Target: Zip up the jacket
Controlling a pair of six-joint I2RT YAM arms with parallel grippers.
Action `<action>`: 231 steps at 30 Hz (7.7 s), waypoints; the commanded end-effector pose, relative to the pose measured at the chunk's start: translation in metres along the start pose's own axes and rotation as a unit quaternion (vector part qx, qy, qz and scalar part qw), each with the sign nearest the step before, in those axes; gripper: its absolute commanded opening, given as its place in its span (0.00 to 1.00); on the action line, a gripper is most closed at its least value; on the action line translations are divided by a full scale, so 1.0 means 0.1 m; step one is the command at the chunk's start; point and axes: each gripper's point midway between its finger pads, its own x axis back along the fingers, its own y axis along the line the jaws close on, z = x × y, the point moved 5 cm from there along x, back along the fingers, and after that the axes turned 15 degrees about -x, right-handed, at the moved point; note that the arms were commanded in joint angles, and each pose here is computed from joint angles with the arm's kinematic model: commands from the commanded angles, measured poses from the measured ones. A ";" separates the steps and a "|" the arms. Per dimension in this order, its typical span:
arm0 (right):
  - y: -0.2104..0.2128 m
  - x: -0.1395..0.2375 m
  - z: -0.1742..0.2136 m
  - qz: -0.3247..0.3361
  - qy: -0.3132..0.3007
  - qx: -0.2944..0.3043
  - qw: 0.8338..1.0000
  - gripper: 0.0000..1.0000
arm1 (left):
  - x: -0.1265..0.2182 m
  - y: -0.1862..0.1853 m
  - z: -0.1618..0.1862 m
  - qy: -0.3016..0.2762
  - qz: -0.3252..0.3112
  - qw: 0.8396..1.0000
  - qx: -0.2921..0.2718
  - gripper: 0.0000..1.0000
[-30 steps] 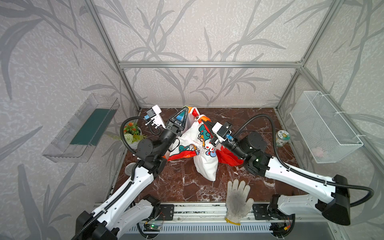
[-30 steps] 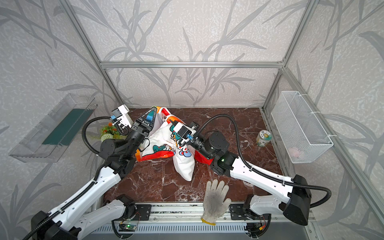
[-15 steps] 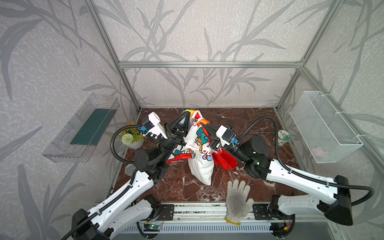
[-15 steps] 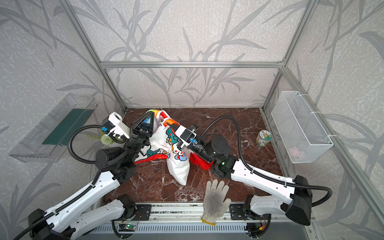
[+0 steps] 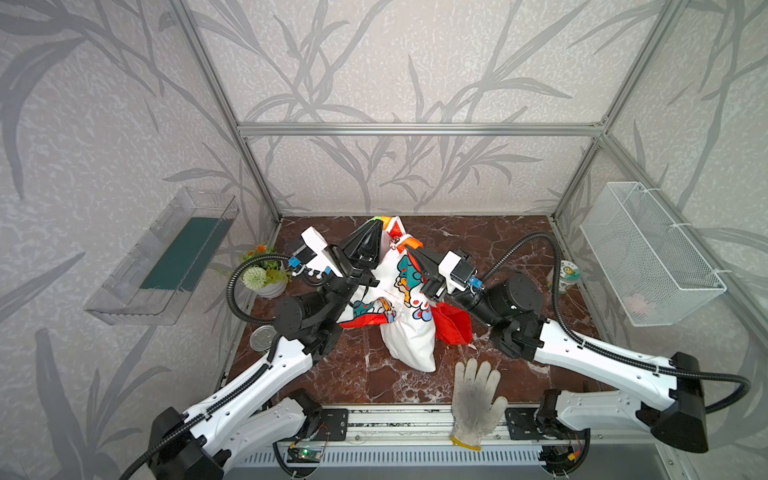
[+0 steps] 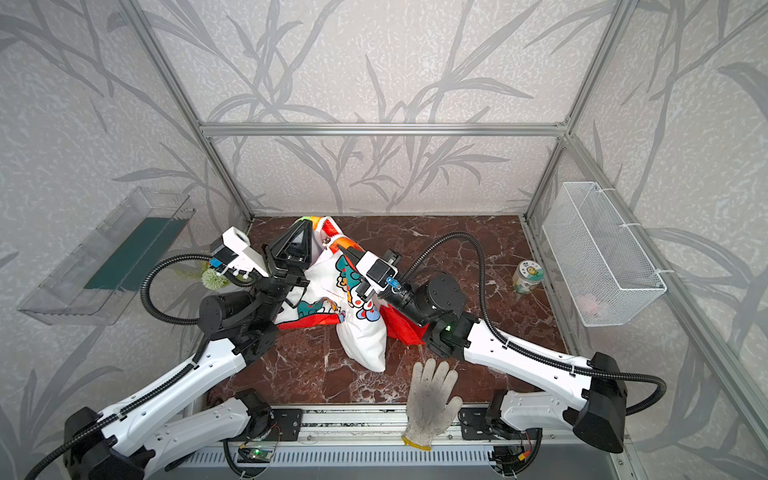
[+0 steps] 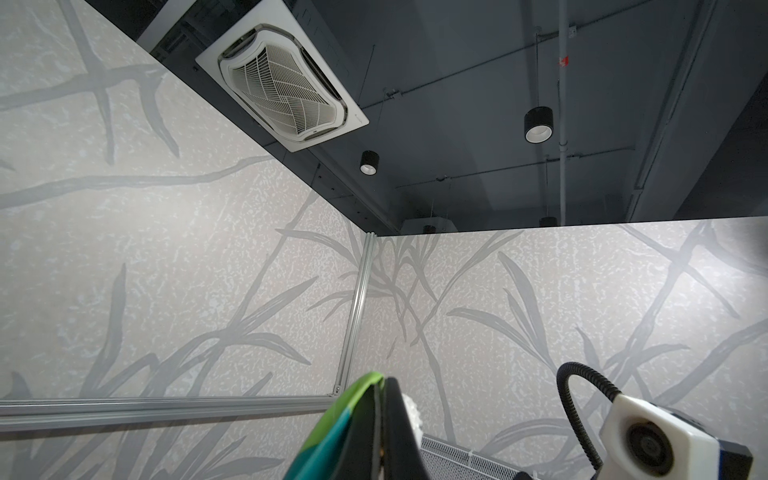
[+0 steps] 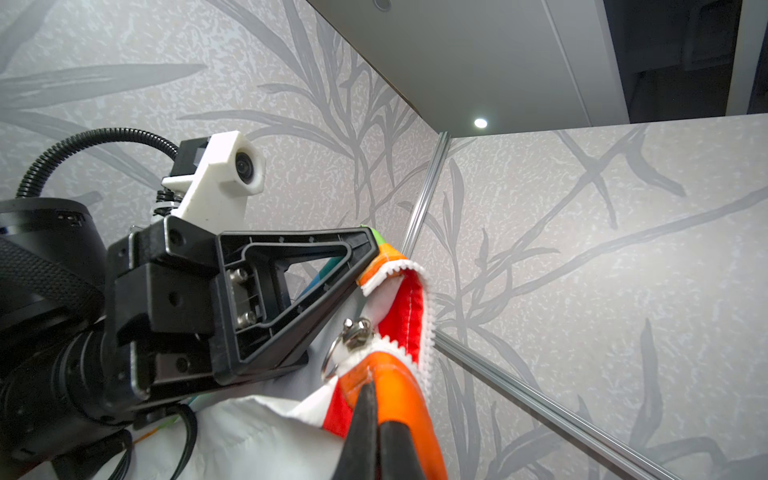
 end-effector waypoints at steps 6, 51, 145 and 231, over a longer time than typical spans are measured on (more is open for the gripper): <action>-0.02 0.04 -0.31 0.003 -0.052 -0.011 0.999 0.00 | -0.05 -0.07 -0.26 -0.051 0.015 0.998 -0.025 0.00; 0.00 -0.07 -0.34 -0.006 -0.053 -0.019 0.998 0.00 | -0.02 -0.12 -0.16 -0.037 0.016 0.999 -0.032 0.00; -0.03 -0.05 -0.32 0.030 -0.102 -0.108 0.989 0.00 | 0.06 -0.07 -0.14 -0.031 -0.050 0.992 -0.115 0.00; 0.03 -0.09 -0.30 0.153 -0.222 -0.266 0.925 0.00 | -0.15 -0.32 -0.20 -0.064 -0.060 0.957 -0.278 0.00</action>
